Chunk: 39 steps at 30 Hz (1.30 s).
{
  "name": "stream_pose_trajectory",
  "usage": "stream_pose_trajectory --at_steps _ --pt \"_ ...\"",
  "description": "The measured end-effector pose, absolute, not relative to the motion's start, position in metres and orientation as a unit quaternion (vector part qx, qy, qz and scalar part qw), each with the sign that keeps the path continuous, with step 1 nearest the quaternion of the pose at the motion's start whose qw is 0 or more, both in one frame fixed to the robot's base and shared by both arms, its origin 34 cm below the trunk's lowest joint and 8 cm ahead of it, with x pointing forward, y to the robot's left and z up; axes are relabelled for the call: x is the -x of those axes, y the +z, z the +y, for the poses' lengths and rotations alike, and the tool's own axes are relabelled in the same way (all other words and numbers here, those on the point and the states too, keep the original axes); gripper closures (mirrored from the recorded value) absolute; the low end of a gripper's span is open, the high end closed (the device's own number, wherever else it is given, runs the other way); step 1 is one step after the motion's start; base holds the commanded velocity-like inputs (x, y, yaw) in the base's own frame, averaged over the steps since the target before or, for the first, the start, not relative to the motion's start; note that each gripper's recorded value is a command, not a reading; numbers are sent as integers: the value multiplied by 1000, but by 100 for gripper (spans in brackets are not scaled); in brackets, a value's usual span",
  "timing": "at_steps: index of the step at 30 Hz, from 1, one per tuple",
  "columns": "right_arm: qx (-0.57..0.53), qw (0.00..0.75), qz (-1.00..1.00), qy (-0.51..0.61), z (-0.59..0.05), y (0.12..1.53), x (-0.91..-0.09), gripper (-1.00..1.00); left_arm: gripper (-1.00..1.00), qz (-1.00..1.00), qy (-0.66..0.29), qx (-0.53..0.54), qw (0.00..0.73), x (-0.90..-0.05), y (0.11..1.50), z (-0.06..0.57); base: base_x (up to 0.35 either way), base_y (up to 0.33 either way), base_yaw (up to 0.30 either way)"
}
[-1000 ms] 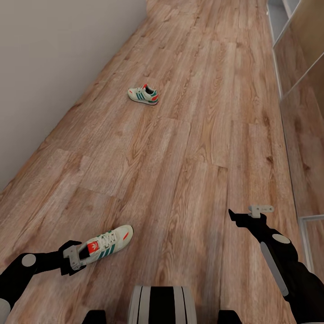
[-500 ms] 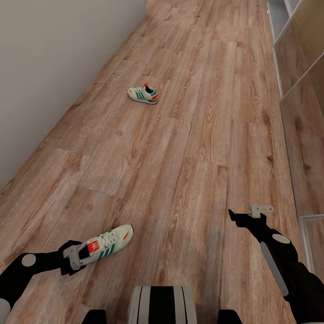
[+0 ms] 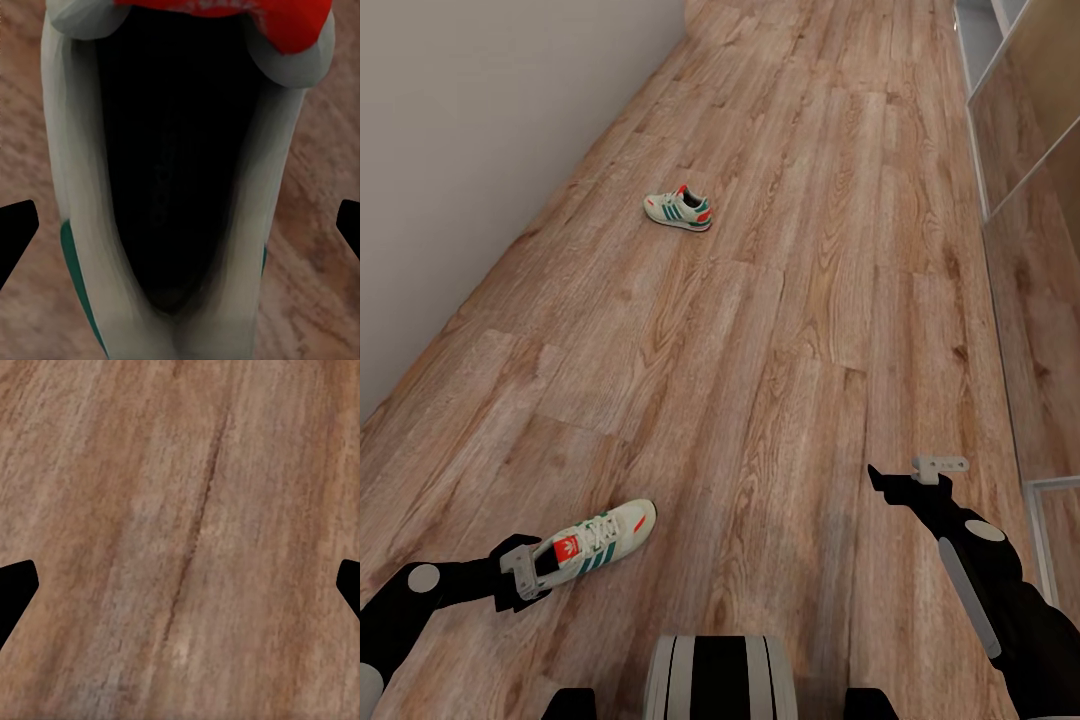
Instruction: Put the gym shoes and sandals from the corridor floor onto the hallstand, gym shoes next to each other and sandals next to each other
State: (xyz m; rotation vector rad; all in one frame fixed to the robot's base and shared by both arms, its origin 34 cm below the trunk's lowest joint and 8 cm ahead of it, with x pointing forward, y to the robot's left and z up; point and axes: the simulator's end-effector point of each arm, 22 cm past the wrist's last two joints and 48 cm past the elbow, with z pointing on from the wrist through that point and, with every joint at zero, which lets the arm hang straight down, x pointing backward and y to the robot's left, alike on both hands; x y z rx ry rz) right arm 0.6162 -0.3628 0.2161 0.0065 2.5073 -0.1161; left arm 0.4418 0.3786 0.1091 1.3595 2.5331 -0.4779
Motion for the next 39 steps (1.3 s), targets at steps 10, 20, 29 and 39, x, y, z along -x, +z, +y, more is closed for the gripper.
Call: stream_pose_trajectory --at_steps 10,20,29,39 --pt "-2 311 949 -44 -363 216 -616 -100 -100 865 -159 -462 114 -443 109 381 0 0 0" --pt "-3 311 950 -44 -363 216 -616 -100 100 868 -146 -459 121 -448 108 384 0 0 0" --pt "-2 311 949 -44 -363 216 -616 -100 100 868 -146 -459 122 -449 108 384 0 0 0" --pt "-2 311 949 -44 -363 216 -616 -100 100 867 -145 -460 122 -449 108 384 0 0 0"
